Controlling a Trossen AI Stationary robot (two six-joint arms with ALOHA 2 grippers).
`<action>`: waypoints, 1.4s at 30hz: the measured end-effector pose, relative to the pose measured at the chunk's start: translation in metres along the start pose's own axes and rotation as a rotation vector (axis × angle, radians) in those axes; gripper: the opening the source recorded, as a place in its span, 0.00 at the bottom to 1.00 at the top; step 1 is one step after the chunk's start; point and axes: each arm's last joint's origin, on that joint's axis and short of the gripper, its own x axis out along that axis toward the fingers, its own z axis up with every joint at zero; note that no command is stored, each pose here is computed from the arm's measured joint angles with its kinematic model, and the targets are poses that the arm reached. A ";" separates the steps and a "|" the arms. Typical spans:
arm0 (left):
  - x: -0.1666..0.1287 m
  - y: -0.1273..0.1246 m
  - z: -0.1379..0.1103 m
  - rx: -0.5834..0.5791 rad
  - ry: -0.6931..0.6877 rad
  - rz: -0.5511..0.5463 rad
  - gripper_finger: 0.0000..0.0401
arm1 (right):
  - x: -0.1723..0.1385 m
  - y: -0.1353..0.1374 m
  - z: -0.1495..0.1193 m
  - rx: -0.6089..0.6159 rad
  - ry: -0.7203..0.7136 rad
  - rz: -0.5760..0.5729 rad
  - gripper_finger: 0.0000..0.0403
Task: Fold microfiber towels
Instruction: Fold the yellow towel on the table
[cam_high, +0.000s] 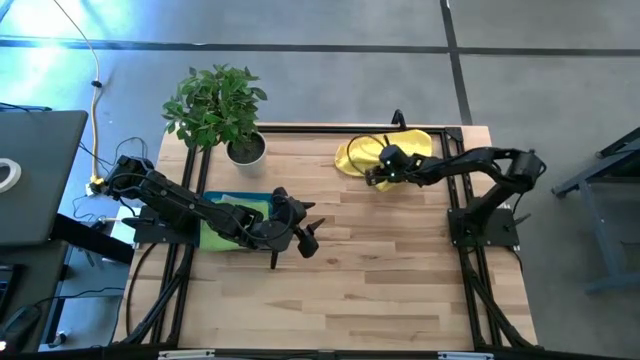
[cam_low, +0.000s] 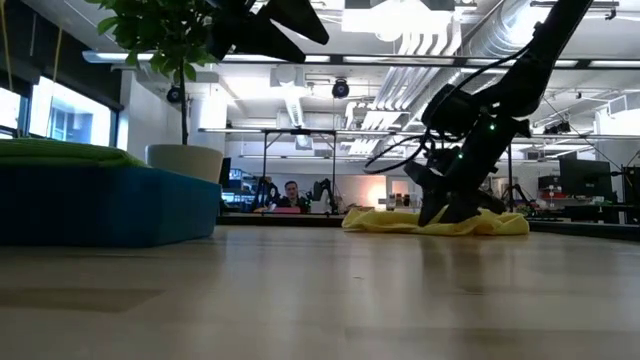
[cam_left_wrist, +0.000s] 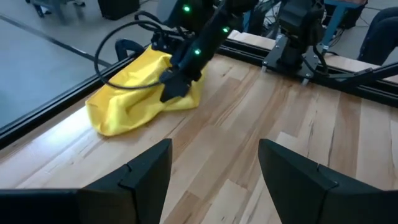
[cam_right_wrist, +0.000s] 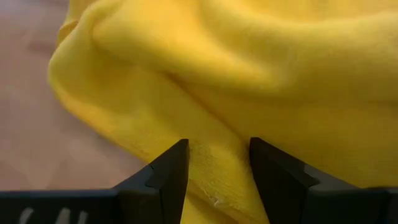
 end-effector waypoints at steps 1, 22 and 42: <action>0.000 0.000 0.000 0.000 0.000 0.000 0.57 | -0.001 0.004 -0.003 -0.014 0.007 0.013 0.41; -0.001 -0.002 -0.001 -0.049 0.035 -0.067 0.57 | -0.048 0.095 -0.117 -0.334 0.240 0.409 0.41; -0.010 -0.013 -0.018 0.035 0.296 -0.387 0.57 | -0.109 0.092 -0.151 -1.155 0.109 0.473 0.41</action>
